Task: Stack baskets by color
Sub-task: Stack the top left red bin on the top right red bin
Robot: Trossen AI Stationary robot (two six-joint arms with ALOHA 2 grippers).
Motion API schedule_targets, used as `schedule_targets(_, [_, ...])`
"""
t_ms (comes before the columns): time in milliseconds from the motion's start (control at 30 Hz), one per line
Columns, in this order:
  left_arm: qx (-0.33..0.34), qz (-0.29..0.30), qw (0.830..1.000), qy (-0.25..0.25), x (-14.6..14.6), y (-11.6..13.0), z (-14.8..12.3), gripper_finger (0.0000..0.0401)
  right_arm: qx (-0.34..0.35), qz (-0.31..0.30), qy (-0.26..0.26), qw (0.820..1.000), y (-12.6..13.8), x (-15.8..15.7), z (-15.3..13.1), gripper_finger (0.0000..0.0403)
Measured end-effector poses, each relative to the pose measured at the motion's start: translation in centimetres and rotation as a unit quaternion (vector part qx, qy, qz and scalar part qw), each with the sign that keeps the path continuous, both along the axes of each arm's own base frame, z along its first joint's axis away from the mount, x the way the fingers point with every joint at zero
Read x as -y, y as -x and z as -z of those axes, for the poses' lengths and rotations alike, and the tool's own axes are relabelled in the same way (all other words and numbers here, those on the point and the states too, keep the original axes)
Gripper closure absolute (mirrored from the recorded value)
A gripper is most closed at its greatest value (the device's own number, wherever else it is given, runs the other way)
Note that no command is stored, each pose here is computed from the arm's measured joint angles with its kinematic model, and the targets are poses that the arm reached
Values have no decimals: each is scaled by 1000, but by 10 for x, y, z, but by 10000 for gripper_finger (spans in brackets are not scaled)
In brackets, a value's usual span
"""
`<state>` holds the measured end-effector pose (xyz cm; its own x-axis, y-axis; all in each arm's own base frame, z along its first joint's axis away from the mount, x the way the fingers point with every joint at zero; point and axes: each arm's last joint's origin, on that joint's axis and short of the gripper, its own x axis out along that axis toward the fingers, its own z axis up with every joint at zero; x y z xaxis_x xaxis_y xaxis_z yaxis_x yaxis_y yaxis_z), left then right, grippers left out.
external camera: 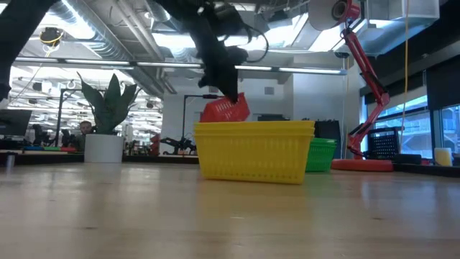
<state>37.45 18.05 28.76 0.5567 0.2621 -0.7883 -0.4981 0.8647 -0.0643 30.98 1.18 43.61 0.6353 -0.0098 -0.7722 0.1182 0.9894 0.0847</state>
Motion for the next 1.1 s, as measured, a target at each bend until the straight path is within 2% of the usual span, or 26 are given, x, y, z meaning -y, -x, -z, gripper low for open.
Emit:
schedule_targets(333, [-74,-24,996,-31,-3,2,17,401,0,0,0,1000,0,0,0,353])
schedule_targets(633, [-84,-41,995,-45,-7,5,15,401,-1,0,0,1000,0,0,0,353])
schedule_targets(800, [-103,-15,993,-51,-5,2,23,398,-1,-1,0,1000,0,0,0,353])
schedule_targets(1100, [-140,1,990,-23,-4,-4,46,365,-2,-1,-2,1000,0,0,0,353])
